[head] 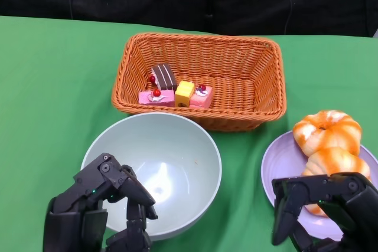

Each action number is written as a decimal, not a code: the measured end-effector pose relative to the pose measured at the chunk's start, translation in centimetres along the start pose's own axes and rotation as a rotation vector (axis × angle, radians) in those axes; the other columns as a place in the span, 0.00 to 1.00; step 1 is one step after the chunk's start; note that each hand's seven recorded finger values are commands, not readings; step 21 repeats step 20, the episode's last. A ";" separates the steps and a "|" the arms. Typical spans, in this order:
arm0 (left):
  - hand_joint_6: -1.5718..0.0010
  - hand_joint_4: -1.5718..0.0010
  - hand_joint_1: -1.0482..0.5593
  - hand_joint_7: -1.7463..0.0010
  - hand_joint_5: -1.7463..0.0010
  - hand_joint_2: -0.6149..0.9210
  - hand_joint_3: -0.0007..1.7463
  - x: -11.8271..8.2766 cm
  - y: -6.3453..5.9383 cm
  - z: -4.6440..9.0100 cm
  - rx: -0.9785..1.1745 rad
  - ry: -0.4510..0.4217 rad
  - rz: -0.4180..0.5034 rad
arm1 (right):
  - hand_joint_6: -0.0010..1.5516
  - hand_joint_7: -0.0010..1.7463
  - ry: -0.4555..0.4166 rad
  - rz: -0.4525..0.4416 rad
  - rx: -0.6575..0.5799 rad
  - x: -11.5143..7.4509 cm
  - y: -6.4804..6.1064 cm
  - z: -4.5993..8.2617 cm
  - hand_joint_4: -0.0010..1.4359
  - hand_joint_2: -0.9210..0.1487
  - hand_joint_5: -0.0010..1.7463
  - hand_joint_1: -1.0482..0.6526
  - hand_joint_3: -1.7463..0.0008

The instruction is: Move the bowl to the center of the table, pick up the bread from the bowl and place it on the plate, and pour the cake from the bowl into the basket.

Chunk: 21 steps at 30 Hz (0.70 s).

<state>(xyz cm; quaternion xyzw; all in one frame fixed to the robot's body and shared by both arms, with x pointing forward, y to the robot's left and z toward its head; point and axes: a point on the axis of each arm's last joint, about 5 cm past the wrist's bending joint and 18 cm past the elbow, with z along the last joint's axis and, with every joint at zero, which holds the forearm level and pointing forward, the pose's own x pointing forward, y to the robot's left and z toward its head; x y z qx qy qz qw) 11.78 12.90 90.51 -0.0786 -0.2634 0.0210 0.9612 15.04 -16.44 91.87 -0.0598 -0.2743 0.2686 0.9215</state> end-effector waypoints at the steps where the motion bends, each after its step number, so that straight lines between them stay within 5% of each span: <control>1: 0.51 0.42 0.62 0.07 0.00 0.65 0.84 0.0 0.0 0.0 -0.001 0.002 0.001 | 0.64 0.91 0.002 0.002 0.001 0.0 0.0 0.0 0.77 0.69 1.00 0.61 0.00; 21: 0.50 0.43 0.62 0.11 0.00 0.66 0.81 0.0 0.1 -0.1 -0.005 -0.011 -0.005 | 0.62 0.93 0.009 -0.001 -0.004 0.2 0.1 -0.4 0.77 0.69 1.00 0.63 0.00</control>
